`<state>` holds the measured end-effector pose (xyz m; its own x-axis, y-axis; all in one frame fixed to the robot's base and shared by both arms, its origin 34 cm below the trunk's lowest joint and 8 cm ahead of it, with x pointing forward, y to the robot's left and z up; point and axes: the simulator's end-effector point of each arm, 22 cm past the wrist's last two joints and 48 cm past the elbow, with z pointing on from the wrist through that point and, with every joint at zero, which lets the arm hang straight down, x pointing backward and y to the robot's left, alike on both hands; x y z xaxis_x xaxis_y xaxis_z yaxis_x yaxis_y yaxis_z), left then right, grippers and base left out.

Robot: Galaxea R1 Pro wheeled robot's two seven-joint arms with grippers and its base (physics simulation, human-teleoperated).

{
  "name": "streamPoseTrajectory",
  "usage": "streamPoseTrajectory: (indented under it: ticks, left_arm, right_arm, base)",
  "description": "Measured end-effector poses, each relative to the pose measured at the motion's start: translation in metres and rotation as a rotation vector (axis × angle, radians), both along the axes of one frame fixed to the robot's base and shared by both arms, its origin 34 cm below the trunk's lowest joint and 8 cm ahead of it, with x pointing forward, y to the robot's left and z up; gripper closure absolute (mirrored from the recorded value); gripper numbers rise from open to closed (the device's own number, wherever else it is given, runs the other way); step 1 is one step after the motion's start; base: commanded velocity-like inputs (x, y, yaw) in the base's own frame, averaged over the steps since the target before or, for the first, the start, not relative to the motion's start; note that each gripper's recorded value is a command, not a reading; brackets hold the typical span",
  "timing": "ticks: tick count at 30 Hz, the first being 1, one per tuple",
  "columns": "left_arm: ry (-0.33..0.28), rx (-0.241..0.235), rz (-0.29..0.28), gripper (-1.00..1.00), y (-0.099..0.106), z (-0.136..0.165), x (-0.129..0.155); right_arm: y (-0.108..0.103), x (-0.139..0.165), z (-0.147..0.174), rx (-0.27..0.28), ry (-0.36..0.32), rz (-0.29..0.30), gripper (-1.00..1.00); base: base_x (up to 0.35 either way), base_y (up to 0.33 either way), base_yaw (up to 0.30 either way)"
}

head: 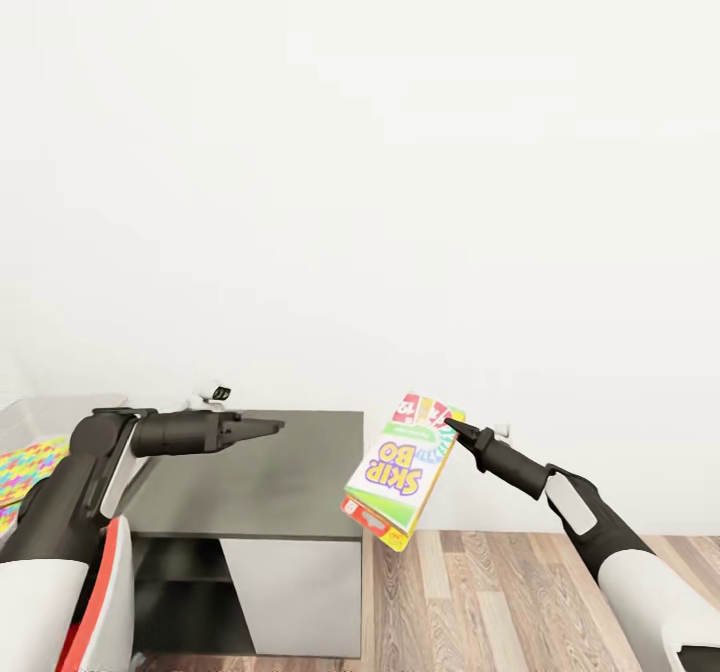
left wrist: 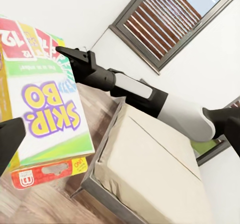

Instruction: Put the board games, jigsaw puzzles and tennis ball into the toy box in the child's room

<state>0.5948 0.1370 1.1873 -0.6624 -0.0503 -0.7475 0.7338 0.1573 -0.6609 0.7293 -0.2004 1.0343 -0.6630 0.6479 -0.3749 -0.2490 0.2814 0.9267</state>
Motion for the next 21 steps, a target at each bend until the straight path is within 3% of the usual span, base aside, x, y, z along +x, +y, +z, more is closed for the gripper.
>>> streamPoseTrajectory:
  ticks: [15,21]
  left_arm:
    - [0.000,0.003,0.002,-1.00,0.002,0.012,-0.005]
    - [0.000,0.003,0.001,-1.00,0.001,0.016,-0.007]
  right_arm:
    - [-0.002,-0.005,0.012,-0.001,0.002,-0.002,1.00]
    - [-0.001,-0.007,0.016,-0.003,-0.003,-0.003,1.00]
  base:
    - [-0.005,0.000,0.000]
    - [-0.203,0.029,0.000]
